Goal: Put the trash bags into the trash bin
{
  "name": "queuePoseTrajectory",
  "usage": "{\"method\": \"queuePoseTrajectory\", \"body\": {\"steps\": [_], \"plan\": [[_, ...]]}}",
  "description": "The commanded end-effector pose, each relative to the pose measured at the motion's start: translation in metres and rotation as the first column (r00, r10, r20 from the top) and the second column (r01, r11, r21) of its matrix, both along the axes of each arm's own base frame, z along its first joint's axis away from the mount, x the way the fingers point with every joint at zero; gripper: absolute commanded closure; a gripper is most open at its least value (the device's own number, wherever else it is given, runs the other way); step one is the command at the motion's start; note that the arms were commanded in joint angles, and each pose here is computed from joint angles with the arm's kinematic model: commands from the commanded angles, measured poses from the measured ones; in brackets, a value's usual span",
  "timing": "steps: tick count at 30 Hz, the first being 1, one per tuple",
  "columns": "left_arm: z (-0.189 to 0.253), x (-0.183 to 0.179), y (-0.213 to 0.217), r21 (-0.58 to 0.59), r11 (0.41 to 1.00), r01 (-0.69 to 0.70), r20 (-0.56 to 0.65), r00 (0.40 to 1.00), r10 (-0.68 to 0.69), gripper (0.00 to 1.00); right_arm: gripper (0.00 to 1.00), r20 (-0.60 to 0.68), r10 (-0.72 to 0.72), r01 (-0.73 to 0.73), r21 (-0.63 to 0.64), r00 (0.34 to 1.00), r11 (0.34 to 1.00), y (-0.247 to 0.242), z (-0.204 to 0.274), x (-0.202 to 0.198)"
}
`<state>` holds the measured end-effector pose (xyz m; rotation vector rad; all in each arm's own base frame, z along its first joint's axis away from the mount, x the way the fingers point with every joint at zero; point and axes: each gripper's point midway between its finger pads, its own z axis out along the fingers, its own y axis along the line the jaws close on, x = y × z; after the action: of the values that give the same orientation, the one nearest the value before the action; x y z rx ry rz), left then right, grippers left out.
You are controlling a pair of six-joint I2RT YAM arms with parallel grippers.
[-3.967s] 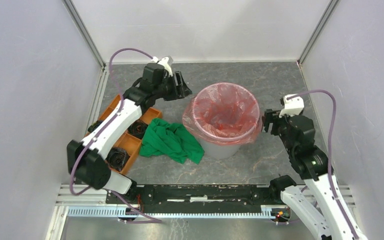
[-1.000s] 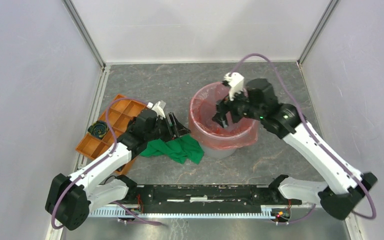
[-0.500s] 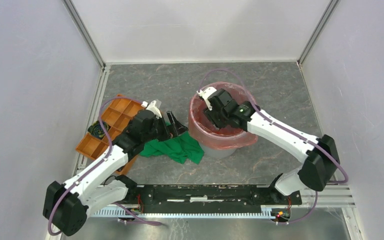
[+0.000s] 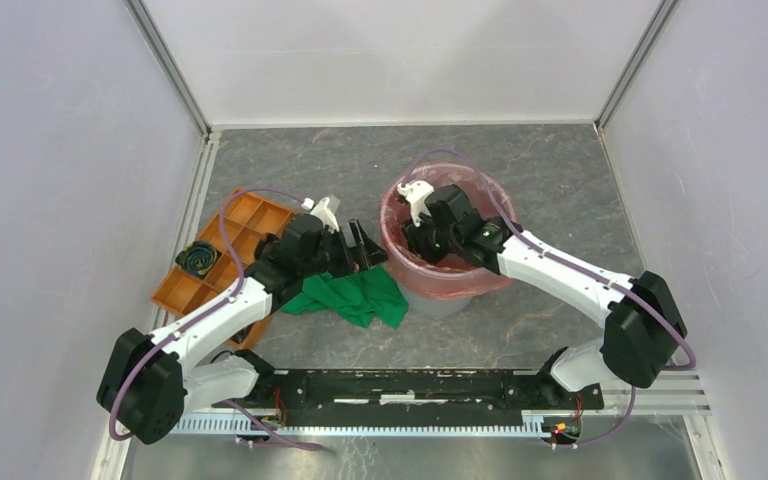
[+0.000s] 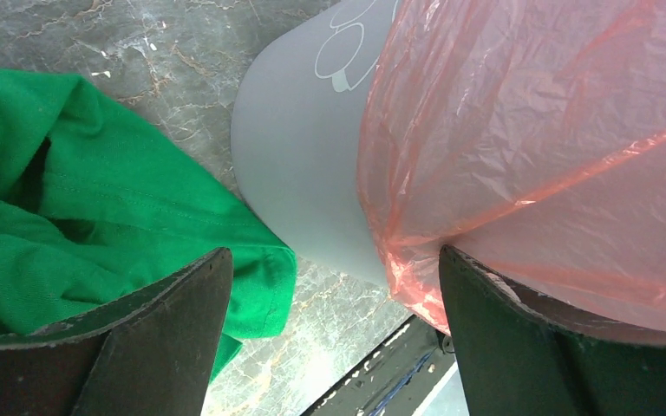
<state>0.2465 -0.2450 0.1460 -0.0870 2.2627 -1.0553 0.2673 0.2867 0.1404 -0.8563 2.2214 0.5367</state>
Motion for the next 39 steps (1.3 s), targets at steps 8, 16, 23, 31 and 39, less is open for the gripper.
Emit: {"method": "queuePoseTrajectory", "body": {"steps": [8,16,23,31,39], "plan": [[0.021,0.008,-0.005,-0.026,1.000,0.001,0.055,0.998,0.000,0.03,0.55,0.404,-0.363,0.521,-0.411,0.840,0.749,-0.110,0.008,0.061],[0.019,0.011,-0.005,-0.003,1.000,0.008,0.069,0.998,-0.008,0.02,0.21,0.060,0.024,-0.024,-0.008,0.998,1.000,0.019,-0.010,0.004],[0.023,0.014,-0.013,-0.023,0.999,0.032,0.076,0.997,-0.030,0.02,0.03,0.238,-0.225,0.297,-0.332,0.945,0.895,-0.069,-0.009,0.041],[0.030,0.017,-0.001,0.046,0.999,-0.002,0.109,0.994,-0.003,0.00,0.02,0.256,-0.283,0.372,-0.448,0.924,0.812,-0.105,-0.012,0.033],[0.038,0.008,0.045,0.134,0.978,-0.163,0.169,0.976,0.139,0.00,0.02,0.195,-0.239,0.301,-0.420,0.951,0.856,-0.090,-0.021,0.027]]}}
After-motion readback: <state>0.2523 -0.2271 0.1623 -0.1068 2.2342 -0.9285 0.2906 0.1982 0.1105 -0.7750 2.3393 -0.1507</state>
